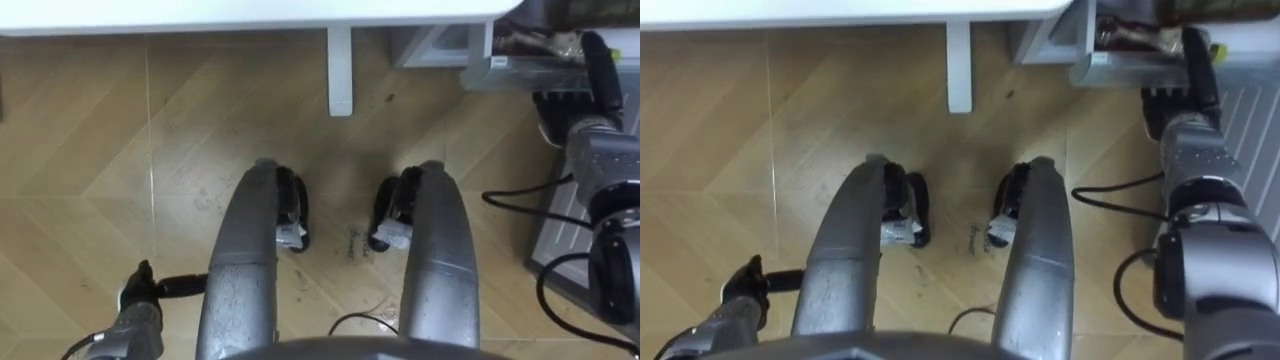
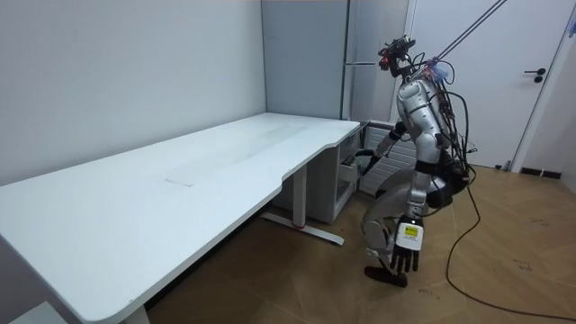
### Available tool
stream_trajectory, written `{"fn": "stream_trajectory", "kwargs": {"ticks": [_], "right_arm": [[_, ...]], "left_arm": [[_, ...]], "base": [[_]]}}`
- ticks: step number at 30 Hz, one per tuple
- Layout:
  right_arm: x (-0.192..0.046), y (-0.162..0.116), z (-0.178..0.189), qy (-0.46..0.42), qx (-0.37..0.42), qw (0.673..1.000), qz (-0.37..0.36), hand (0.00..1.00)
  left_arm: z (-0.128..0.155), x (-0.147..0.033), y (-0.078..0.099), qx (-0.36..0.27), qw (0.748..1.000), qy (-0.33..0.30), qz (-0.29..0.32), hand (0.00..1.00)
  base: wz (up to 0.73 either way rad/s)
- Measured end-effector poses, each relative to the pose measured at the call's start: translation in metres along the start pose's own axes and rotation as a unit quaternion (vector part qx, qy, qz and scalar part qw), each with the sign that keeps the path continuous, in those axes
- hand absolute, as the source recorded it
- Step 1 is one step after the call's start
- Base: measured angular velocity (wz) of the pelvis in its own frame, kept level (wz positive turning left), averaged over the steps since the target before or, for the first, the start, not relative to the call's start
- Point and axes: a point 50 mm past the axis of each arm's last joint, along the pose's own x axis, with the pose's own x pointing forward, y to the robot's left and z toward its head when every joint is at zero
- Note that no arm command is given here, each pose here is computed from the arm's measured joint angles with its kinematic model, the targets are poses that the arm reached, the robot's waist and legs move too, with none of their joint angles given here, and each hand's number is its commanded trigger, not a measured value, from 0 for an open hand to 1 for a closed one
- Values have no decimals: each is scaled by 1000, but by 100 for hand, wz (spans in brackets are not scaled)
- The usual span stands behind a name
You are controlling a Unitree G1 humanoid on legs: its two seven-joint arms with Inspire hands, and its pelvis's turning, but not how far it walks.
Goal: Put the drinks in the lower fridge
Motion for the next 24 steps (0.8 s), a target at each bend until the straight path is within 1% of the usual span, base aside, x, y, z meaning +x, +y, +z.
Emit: {"fn": "stream_trajectory", "kwargs": {"ticks": [5,9,12,16,20,24], "right_arm": [[-2,14,-3,4,3,1000,-5,0],[-5,28,-3,-2,9,1000,14,0],[-5,31,2,-18,12,1000,20,0],[-6,37,1,-18,12,999,28,0],[-11,54,-5,-9,4,998,65,0],[-12,56,-9,-5,-6,997,72,0]], "left_arm": [[5,-1,-1,24,999,-21,-2,0],[8,-1,1,36,999,-34,2,0],[7,-1,2,41,999,-32,3,0],[0,-3,3,43,999,-24,2,0],[-2,-5,0,43,999,-25,-16,0],[-1,-8,-1,43,998,-33,-31,0]], "base": [[-3],[0],[3],[2],[0],[0]]}}
